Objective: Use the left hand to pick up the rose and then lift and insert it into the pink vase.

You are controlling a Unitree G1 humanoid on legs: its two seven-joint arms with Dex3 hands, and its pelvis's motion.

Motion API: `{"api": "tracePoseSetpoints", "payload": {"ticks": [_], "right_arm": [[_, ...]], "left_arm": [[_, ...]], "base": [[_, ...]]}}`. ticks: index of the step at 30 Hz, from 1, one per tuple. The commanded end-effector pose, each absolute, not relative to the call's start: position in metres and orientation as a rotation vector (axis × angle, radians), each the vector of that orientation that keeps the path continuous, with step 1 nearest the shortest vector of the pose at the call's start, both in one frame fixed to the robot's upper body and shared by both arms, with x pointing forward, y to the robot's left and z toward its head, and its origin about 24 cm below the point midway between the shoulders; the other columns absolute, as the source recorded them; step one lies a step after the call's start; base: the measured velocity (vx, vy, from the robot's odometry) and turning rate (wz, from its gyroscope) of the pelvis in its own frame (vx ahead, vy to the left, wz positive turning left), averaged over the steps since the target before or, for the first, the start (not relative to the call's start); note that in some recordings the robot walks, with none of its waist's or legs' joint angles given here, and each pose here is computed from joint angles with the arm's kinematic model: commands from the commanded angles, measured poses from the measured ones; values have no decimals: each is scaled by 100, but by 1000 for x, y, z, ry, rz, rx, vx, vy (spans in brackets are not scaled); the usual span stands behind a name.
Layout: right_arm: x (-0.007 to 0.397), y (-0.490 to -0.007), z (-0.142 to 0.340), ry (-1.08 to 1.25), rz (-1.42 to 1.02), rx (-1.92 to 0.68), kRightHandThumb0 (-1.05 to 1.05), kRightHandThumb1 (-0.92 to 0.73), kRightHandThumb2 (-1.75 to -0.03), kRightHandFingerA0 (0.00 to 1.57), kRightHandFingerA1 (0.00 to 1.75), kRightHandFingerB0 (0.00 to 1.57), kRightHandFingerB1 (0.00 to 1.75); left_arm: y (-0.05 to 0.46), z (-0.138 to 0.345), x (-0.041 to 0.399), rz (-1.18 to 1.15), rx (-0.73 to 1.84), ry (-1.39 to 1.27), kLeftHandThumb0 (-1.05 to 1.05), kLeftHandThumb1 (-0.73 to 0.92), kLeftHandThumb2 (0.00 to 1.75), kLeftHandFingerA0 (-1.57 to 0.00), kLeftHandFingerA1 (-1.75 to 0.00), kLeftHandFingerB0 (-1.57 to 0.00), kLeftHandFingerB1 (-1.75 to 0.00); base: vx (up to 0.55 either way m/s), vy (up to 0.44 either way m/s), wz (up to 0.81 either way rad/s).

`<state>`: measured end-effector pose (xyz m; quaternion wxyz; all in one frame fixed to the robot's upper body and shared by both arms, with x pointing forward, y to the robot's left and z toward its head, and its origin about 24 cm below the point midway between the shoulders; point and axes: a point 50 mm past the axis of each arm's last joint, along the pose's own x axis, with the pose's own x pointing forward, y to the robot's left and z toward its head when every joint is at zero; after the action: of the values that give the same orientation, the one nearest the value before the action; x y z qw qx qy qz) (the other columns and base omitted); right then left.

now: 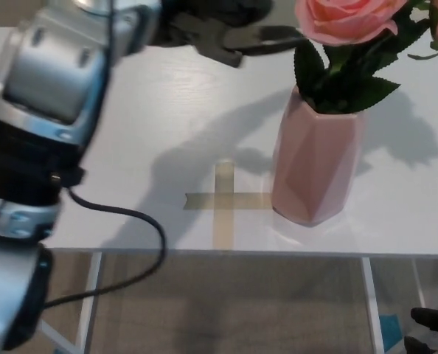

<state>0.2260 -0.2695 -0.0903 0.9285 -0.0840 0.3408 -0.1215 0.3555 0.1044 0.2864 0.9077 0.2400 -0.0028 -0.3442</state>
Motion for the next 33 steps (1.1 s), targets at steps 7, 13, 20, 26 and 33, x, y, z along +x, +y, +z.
{"api": "tracePoseSetpoints", "payload": {"ticks": [7, 13, 20, 26, 33], "right_arm": [[219, -273, -94, 735, -256, -175, -19, -62, -58, 63, 51, 56, 47], [217, -273, -96, 737, -256, -177, -19, -61, -57, 62, 51, 55, 47], [208, -276, -100, 756, -266, -176, -19, -61, -57, 62, 51, 55, 47], [194, -275, -108, 805, -270, -179, -19, -61, -57, 63, 51, 56, 47], [182, -275, -115, 837, -276, -189, -19, -61, -57, 65, 52, 56, 47]], "left_arm": [[149, 302, 349, -817, 624, 31, -82, 47, 56, 0, 0, 0, 0], [182, 300, 334, -750, 673, 8, -75, 43, 81, 0, 0, 0, -1], [219, 242, 280, -551, 513, -180, -71, 43, 79, -4, -10, 0, -4], [241, 195, 224, -436, 438, -224, -27, 29, 88, -11, -51, -9, -49], [262, 155, 180, -428, 253, -110, -42, 47, 54, -44, -39, -52, -38]], "base": [[0, 0, 0], [0, 0, 0], [0, 0, 0], [0, 0, 0], [0, 0, 0]]}}
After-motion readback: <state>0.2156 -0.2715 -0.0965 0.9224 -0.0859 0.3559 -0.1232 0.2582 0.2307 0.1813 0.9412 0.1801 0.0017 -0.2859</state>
